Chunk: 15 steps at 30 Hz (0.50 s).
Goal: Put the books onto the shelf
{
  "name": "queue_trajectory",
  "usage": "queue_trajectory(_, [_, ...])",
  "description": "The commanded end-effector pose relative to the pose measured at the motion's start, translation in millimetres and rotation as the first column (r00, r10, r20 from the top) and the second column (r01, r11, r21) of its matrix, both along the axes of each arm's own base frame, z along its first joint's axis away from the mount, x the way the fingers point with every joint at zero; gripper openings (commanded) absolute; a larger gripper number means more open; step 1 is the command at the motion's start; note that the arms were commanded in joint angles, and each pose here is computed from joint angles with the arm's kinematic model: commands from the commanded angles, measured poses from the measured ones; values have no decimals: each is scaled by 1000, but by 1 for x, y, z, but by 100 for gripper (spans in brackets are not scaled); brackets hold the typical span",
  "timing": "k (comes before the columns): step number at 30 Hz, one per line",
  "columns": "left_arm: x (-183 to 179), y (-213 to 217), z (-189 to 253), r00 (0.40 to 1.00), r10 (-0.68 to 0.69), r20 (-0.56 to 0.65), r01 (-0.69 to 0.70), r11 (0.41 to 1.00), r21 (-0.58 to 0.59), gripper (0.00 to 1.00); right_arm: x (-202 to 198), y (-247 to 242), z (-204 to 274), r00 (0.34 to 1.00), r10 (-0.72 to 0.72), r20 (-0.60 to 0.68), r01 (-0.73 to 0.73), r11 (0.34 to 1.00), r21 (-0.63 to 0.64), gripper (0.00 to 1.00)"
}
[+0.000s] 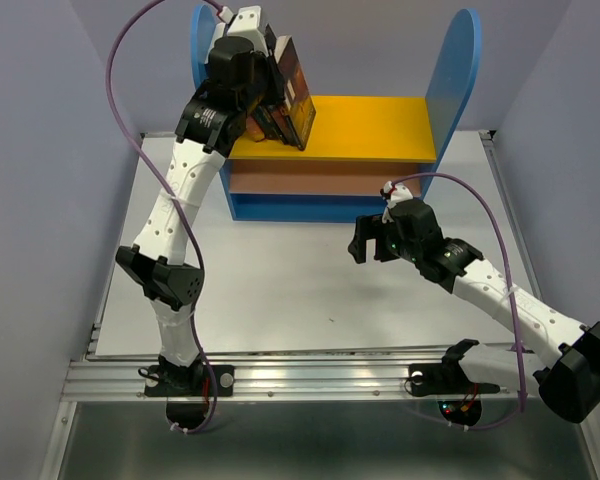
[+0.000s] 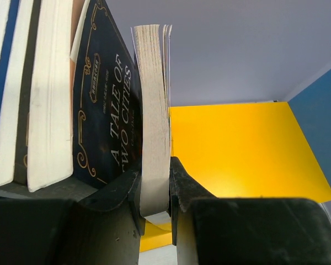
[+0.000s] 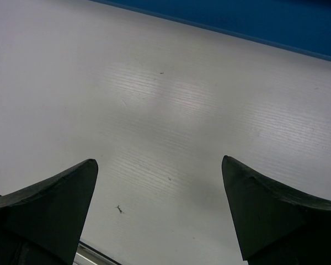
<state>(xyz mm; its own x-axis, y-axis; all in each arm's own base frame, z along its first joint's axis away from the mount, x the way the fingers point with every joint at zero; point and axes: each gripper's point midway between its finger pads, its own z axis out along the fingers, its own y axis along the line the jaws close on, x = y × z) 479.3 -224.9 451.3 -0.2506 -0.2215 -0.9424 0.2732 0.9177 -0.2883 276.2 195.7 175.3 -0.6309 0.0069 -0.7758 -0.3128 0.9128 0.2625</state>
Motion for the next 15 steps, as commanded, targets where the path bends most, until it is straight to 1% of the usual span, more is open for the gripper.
queue_trajectory(1, [-9, 25, 20, 995, 94, 44, -93, 996, -13, 0, 12, 6, 32, 997, 4, 80, -7, 999, 45, 100])
queue_trajectory(2, [-7, 27, 23, 992, 112, 58, -111, 994, -18, 0, 12, 6, 32, 996, 3, 84, -6, 999, 43, 100])
queue_trajectory(6, [0, 27, 11, 990, 128, 52, -128, 992, -10, 0, 12, 4, 33, 996, 6, 92, -9, 999, 35, 100])
queue_trajectory(8, [6, 31, 9, 985, 160, 58, -160, 987, 0, 0, 12, 4, 33, 995, 11, 98, -13, 1000, 27, 100])
queue_trajectory(11, [11, 30, 0, 986, 161, 45, -162, 987, 20, 0, 13, 3, 32, 995, 11, 99, -13, 1000, 21, 100])
queue_trajectory(13, [10, 30, 3, 986, 160, 46, -161, 987, 16, 3, 12, 3, 33, 995, 15, 101, -17, 1000, 21, 100])
queue_trajectory(15, [9, 31, 0, 985, 168, 38, -169, 986, 16, 11, 12, 4, 33, 995, 19, 101, -21, 1000, 21, 100])
